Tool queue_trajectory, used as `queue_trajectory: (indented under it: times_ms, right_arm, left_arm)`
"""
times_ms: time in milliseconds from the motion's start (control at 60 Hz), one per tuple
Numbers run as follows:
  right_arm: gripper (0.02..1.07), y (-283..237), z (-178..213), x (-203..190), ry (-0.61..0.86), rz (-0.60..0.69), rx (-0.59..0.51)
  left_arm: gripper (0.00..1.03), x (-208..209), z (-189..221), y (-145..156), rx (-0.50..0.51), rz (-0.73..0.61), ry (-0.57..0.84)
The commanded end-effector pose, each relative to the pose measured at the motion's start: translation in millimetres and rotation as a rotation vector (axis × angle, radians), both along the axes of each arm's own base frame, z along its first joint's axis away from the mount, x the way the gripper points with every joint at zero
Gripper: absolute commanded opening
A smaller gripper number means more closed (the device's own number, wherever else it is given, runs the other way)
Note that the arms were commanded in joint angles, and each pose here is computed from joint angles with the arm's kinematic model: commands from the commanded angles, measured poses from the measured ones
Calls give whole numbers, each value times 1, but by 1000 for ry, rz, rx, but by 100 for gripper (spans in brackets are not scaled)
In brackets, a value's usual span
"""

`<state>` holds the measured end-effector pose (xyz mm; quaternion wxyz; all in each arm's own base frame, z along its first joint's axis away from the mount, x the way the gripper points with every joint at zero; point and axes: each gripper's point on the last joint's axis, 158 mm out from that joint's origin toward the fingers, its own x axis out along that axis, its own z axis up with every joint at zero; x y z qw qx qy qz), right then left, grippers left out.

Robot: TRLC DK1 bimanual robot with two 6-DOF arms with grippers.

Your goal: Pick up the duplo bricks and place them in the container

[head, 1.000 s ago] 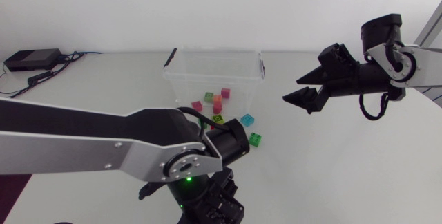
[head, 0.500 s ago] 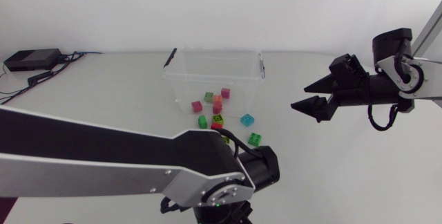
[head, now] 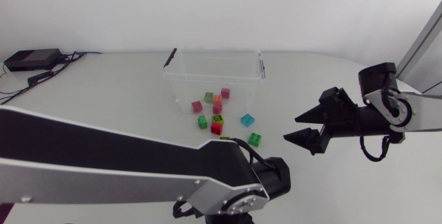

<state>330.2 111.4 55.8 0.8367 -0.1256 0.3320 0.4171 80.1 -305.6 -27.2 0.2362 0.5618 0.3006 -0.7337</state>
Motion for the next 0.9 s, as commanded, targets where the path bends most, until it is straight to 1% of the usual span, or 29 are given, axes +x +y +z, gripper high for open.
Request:
queue_trajectory:
  times_ms: [0,33,233,350,467,550,750,850,883]
  right_arm:
    - [102,10,-6,-11,1,38,-6]
    - [102,14,-9,-14,7,51,-10]
    - [102,35,-24,-18,27,134,-36]
    - [102,41,-39,-15,48,164,-50]
    - [102,47,-51,-8,57,192,-75]
    - [102,51,-59,2,56,201,-97]
    - [102,60,-71,27,63,211,-121]
    - [102,67,-78,31,76,224,-129]
    - [100,69,-80,32,78,229,-133]
  left_arm:
    - [16,-2,-5,0,33,-15,8]
    - [13,-3,-6,0,42,-10,11]
    - [12,-8,-8,8,91,30,24]
    - [11,-7,-3,8,84,57,20]
    - [11,8,20,-2,13,103,-8]
    - [11,30,45,-8,-48,172,-32]
    - [12,103,102,-17,-235,376,-113]
    - [12,133,123,-21,-318,477,-120]
    - [12,146,129,-21,-349,514,-129]
